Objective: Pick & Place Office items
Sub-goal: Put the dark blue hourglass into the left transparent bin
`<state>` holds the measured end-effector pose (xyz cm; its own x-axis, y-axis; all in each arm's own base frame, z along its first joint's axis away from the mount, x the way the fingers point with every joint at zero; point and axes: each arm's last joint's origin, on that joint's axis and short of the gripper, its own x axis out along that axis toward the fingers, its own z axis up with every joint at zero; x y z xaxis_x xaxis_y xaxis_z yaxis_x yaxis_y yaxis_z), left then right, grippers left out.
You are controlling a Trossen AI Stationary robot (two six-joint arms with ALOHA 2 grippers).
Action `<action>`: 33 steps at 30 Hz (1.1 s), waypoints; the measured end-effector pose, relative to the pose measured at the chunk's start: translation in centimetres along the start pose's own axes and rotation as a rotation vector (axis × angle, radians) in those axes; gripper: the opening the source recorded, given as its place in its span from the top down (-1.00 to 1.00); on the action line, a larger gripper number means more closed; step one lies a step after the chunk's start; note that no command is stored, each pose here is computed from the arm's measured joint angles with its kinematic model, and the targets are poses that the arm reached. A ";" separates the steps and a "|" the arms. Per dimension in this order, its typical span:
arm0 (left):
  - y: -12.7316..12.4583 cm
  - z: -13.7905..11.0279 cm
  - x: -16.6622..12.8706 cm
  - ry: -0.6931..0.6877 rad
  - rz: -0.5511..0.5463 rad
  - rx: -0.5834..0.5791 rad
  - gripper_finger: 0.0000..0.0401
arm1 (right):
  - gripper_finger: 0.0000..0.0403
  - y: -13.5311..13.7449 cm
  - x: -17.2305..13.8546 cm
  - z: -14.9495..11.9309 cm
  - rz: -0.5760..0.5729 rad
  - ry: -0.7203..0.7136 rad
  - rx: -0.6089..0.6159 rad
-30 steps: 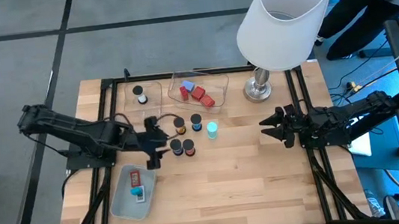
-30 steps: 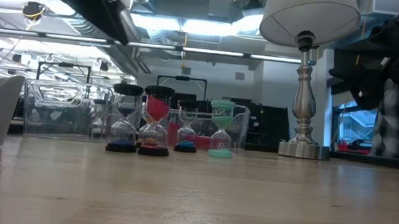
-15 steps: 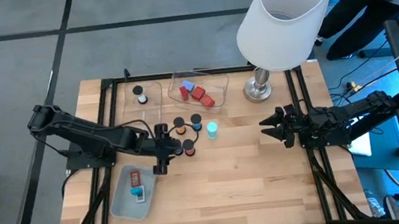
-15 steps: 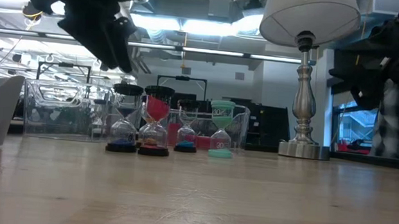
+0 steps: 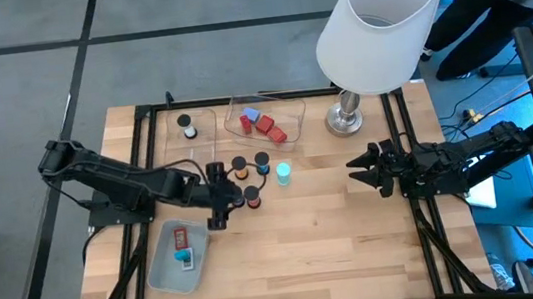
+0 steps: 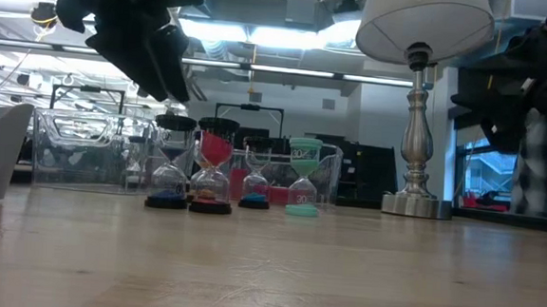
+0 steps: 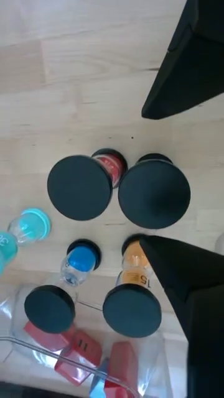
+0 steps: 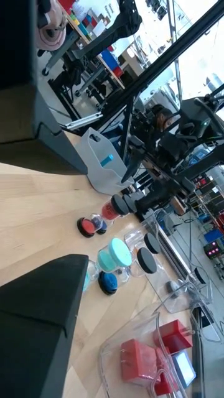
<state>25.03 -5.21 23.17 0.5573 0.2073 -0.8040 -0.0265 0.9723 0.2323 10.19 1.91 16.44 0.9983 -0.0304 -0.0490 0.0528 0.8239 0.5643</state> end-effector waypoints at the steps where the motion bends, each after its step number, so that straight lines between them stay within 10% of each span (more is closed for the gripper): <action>1: 0.1 0.0 0.0 0.000 -0.002 -0.002 -0.62 | -0.11 0.0 0.0 0.0 0.000 0.000 0.000; 22: 3.6 -2.2 3.8 -0.017 -0.155 -0.235 -0.68 | -0.11 0.0 0.0 0.0 0.001 0.000 0.000; 33: 3.7 -2.6 3.8 0.029 -0.151 -0.283 -0.20 | -0.11 0.0 0.0 0.0 0.001 0.000 0.000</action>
<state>24.86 -0.50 19.54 0.5489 0.0577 -0.8339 -0.1775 0.9829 -0.0488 10.18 1.92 16.47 0.9984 -0.0297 -0.0486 0.0520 0.8240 0.5642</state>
